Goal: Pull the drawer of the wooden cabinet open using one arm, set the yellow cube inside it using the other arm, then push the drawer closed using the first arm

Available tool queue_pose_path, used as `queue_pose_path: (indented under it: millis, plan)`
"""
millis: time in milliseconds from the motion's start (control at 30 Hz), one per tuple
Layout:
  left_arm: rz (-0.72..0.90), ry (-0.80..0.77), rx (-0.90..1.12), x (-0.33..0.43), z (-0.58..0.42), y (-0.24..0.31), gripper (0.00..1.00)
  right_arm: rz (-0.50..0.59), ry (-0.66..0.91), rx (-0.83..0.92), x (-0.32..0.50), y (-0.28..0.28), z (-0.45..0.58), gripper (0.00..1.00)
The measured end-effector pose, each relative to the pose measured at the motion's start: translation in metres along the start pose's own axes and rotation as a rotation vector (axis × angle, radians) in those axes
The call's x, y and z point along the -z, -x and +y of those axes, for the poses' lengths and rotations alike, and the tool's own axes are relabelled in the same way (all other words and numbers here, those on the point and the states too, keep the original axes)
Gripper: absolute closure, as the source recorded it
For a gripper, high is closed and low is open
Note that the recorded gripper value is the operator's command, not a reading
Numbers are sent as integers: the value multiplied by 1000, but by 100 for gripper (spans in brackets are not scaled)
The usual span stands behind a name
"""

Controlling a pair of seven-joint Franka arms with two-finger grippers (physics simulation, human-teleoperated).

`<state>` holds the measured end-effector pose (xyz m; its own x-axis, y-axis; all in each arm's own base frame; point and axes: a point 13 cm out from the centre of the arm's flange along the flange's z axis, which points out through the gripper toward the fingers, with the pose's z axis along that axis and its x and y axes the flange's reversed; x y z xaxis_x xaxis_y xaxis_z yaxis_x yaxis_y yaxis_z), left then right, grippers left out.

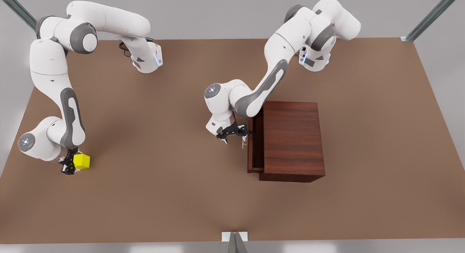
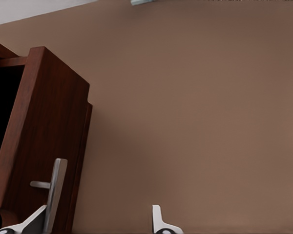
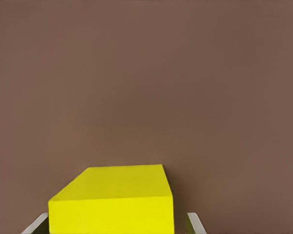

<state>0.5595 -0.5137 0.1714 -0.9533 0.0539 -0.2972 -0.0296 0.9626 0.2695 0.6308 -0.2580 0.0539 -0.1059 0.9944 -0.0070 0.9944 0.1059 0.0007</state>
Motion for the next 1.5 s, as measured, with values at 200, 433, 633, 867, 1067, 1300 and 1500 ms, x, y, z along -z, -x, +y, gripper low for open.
queue_pose_path:
  millis: [200, 433, 633, 867, 1067, 1300, 1500]
  plan:
    - [-17, -15, 0, 7, -10, -3, 0, -3, 20, 11, -1, -1, 5, 0]
    - [-33, -33, 2, 11, -18, -3, 0, -9, 23, 12, -5, 4, 3, 2]
    - [-43, -60, 0, 32, -31, -10, 0, -15, 22, 9, -4, 9, 0, 12]
    - [5, -97, 63, 139, 4, 6, 0, -15, 20, 8, -3, 10, -1, 25]
    - [334, -20, 577, 97, 463, 125, 0, -20, 47, 13, 15, 7, 11, 38]
    - [385, -143, 457, 103, 519, 71, 0, -6, 97, 96, 84, -70, 67, 38]
    - [377, -194, 263, 108, 492, 68, 0, 3, 122, 166, 170, -173, 131, 38]
